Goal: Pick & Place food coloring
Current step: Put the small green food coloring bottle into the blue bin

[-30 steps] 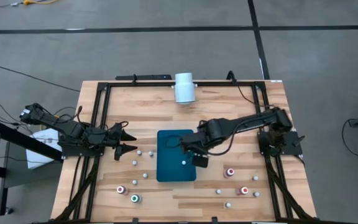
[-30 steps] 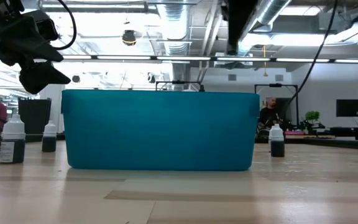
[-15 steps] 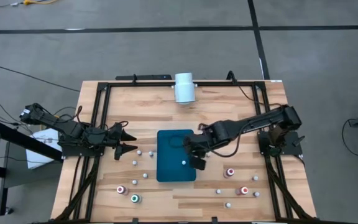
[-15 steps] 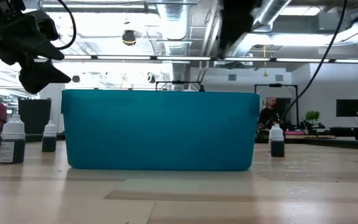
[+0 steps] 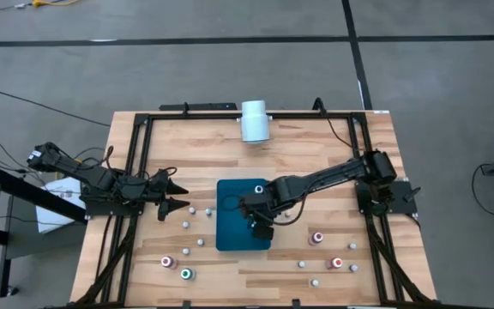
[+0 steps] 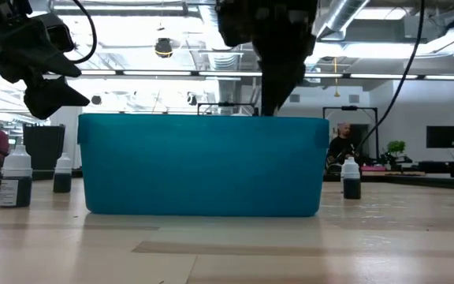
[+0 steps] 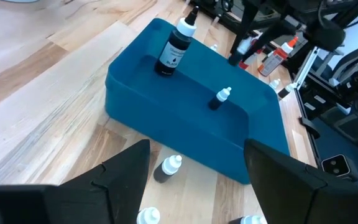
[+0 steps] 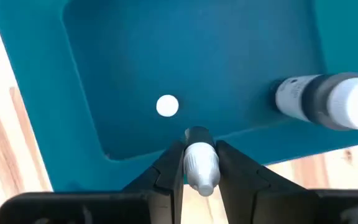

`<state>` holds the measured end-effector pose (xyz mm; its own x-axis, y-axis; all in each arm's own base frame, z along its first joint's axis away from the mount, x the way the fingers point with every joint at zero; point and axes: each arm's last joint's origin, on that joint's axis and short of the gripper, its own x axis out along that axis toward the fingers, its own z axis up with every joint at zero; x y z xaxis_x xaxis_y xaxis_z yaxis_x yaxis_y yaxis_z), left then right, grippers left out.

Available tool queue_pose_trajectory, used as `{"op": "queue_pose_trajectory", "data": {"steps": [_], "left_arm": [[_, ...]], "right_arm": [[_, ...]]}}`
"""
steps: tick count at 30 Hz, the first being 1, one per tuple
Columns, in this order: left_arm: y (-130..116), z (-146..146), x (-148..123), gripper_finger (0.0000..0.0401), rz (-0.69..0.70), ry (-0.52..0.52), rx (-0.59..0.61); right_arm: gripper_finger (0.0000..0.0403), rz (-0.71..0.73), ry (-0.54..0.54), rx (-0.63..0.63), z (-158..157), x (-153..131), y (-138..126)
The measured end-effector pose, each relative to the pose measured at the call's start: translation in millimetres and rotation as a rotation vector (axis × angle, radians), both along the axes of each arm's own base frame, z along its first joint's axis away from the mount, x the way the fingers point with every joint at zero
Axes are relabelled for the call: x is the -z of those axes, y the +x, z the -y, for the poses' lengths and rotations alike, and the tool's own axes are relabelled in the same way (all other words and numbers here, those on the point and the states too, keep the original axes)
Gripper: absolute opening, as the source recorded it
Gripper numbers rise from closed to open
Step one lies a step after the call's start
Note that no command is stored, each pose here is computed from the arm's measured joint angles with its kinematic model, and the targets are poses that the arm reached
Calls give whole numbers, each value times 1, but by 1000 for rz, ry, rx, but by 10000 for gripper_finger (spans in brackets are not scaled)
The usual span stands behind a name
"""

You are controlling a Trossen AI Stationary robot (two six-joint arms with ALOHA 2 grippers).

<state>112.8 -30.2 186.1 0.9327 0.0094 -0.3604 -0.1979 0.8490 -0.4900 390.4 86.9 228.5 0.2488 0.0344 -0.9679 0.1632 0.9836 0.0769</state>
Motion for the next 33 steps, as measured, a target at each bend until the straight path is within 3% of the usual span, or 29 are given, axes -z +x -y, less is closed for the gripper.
{"op": "queue_pose_trajectory", "data": {"steps": [33], "left_arm": [[0, 0, 0, 252, 0, 0, -1]], "right_arm": [[71, 23, 6, 51, 23, 2, 8]]}}
